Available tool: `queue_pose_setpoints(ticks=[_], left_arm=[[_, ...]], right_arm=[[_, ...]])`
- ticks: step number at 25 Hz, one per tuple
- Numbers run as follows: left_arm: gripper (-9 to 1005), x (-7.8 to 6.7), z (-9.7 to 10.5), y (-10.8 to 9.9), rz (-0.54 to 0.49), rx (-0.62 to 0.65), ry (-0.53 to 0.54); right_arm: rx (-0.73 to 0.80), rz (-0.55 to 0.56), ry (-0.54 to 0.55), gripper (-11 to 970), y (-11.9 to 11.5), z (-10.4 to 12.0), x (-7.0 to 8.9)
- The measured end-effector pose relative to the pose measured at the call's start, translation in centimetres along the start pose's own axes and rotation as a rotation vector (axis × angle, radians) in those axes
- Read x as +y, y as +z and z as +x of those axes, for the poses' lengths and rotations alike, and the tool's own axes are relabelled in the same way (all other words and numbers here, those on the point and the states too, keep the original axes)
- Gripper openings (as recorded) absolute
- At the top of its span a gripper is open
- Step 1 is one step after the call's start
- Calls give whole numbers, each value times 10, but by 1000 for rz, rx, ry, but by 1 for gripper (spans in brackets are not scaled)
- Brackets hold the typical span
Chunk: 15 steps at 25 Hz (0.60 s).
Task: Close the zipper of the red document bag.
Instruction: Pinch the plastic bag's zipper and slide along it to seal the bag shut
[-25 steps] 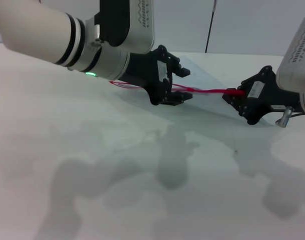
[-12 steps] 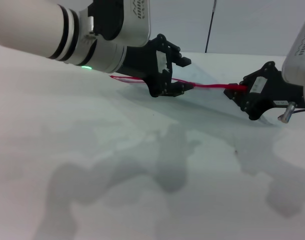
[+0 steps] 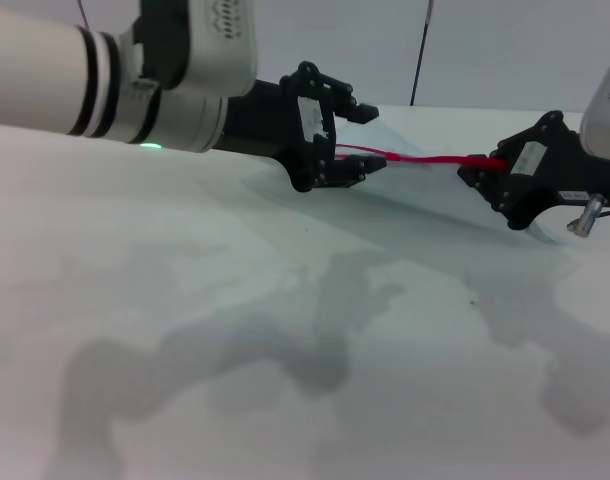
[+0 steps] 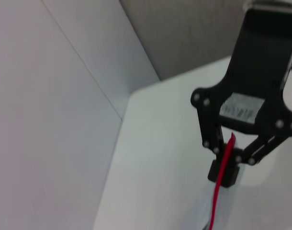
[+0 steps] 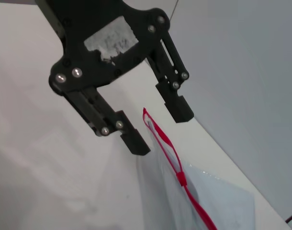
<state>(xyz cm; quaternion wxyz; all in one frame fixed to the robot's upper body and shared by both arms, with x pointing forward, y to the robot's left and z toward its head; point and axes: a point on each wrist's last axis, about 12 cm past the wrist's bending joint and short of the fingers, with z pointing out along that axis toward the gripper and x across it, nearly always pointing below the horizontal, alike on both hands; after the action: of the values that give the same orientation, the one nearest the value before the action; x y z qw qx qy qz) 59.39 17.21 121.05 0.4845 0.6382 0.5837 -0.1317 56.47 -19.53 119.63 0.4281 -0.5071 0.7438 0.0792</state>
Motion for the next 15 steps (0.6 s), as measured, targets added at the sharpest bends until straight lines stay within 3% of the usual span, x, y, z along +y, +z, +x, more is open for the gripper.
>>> queue_pose_setpoints(ticks=[15], left_arm=[[499, -2, 8, -5, -34, -17, 22]], right_arm=[[-16, -5, -27, 46, -9, -9, 4]])
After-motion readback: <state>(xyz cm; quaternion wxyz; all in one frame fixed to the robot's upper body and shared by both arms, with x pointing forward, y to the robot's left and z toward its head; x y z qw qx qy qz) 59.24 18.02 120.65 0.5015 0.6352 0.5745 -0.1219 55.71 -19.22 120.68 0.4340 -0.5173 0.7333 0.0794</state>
